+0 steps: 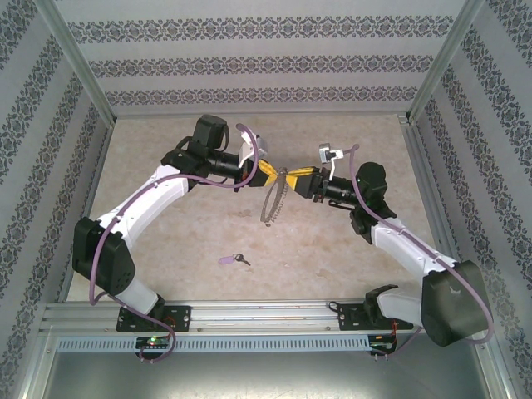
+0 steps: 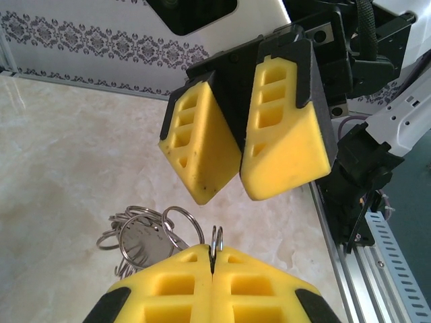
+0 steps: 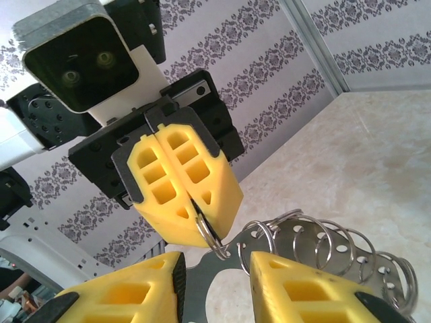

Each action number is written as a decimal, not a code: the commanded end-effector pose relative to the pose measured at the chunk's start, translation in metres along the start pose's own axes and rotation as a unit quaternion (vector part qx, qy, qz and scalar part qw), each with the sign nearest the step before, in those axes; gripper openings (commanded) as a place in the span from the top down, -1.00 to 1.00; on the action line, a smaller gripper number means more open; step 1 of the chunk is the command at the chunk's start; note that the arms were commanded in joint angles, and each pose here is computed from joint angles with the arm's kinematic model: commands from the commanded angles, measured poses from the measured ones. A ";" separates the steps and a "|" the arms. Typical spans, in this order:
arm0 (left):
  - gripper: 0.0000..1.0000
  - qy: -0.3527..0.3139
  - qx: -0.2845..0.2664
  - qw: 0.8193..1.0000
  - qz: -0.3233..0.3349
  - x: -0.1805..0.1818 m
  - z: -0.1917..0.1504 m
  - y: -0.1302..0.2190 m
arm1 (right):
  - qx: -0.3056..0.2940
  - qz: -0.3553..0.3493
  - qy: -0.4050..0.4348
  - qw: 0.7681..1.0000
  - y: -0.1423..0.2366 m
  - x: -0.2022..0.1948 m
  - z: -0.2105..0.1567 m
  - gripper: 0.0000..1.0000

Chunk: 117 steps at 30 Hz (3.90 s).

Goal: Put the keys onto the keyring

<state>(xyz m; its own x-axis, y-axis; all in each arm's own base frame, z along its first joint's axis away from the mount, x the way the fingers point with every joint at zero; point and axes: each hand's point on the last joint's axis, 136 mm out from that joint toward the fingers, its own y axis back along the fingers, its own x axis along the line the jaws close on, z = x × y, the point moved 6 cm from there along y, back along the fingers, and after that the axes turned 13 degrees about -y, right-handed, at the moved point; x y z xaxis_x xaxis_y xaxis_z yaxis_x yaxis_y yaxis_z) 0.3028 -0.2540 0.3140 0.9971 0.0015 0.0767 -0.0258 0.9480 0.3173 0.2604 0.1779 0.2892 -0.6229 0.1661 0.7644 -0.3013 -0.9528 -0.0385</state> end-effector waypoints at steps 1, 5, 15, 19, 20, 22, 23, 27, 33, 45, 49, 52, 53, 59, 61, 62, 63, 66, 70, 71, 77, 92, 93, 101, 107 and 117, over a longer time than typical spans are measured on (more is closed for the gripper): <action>1.00 -0.020 -0.013 0.999 -0.021 -0.004 0.013 -0.001 | -0.001 0.013 0.029 0.999 0.000 0.011 -0.002 0.35; 1.00 -0.019 -0.011 1.000 -0.022 -0.004 0.012 -0.001 | -0.002 0.018 0.034 0.999 -0.001 0.016 -0.002 0.35; 1.00 -0.011 -0.010 1.000 -0.026 -0.005 0.011 -0.001 | -0.012 -0.001 0.053 0.999 0.007 0.026 -0.005 0.29; 1.00 -0.009 -0.010 1.000 -0.027 -0.006 0.010 -0.001 | -0.004 0.005 0.051 0.999 0.001 0.025 -0.004 0.29; 1.00 -0.009 -0.010 1.000 -0.027 -0.006 0.011 -0.002 | -0.002 0.006 0.049 0.999 -0.002 0.023 -0.004 0.29; 1.00 -0.009 -0.011 1.000 -0.028 -0.006 0.011 -0.002 | 0.000 0.008 0.047 0.999 -0.007 0.022 -0.002 0.28; 1.00 -0.007 -0.011 0.999 -0.029 -0.006 0.011 -0.002 | 0.000 0.010 0.046 0.999 -0.010 0.021 -0.001 0.28; 1.00 -0.006 -0.011 0.999 -0.030 -0.007 0.011 -0.002 | 0.001 0.013 0.047 0.999 -0.017 0.019 0.001 0.29; 1.00 -0.005 -0.013 0.999 -0.035 -0.009 0.011 -0.003 | -0.006 0.005 0.048 0.999 -0.019 0.014 0.003 0.29; 1.00 -0.004 -0.014 0.999 -0.038 -0.009 0.012 -0.003 | 0.003 0.017 0.045 0.999 -0.026 0.013 0.006 0.48; 1.00 -0.004 -0.014 0.999 -0.039 -0.009 0.012 -0.003 | 0.008 0.020 0.046 0.999 -0.027 0.012 0.004 0.68; 1.00 -0.003 -0.014 0.999 -0.040 -0.010 0.012 -0.004 | 0.012 0.025 0.048 0.998 -0.027 0.013 0.003 0.88; 1.00 -0.002 -0.014 0.999 -0.040 -0.009 0.012 -0.005 | 0.014 0.025 0.048 0.998 -0.027 0.013 0.002 0.97; 1.00 0.004 -0.016 0.999 -0.043 -0.009 0.014 -0.005 | 0.011 0.023 0.056 0.998 -0.028 0.010 0.001 1.00; 0.97 0.008 -0.012 0.999 -0.038 -0.008 0.014 -0.004 | 0.011 0.020 0.056 0.998 -0.027 0.007 0.001 1.00; 0.87 0.009 -0.009 0.999 -0.033 -0.008 0.015 -0.004 | 0.005 0.025 0.065 0.998 -0.026 0.008 0.003 1.00; 0.75 0.010 -0.005 1.000 -0.029 -0.009 0.014 -0.003 | 0.004 0.025 0.066 0.997 -0.025 0.007 0.004 1.00; 0.53 0.012 0.009 1.000 -0.011 -0.009 0.014 0.001 | -0.002 0.029 0.071 0.997 -0.022 0.006 0.008 1.00; 0.38 0.019 0.027 0.999 0.008 -0.008 0.012 0.006 | -0.011 0.033 0.077 0.996 -0.016 0.005 0.012 1.00; 0.37 0.021 0.027 0.999 0.009 -0.008 0.012 0.007 | -0.012 0.034 0.080 0.996 -0.015 0.006 0.013 1.00; 0.40 0.056 0.020 0.998 0.015 -0.004 0.013 0.010 | -0.022 0.039 0.094 0.995 -0.009 0.010 0.019 1.00; 0.45 0.156 -0.097 0.983 -0.008 0.006 0.024 0.006 | -0.037 0.044 0.104 0.993 -0.009 0.014 0.027 1.00; 0.44 0.164 -0.105 0.981 -0.006 0.008 0.024 0.006 | -0.039 0.044 0.103 0.993 -0.009 0.015 0.028 1.00; 0.43 0.207 -0.186 0.960 -0.004 0.020 0.028 0.015 | -0.044 0.047 0.105 0.992 -0.009 0.017 0.030 1.00; 0.46 0.214 -0.200 0.956 -0.018 0.022 0.028 0.013 | -0.049 0.045 0.105 0.992 -0.009 0.017 0.032 1.00; 0.46 0.226 -0.185 0.956 -0.022 0.019 0.013 0.007 | -0.061 0.041 0.106 0.992 -0.006 0.017 0.037 1.00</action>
<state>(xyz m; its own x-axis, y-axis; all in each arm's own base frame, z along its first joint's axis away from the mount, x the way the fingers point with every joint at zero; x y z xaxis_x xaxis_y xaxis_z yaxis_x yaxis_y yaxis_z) 0.3217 -0.2532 0.3317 0.9170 0.0352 -0.3974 -0.0595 0.9970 -0.0489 0.2784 0.1810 0.3062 -0.7249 0.1594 0.6702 -0.3183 -0.9403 -0.1206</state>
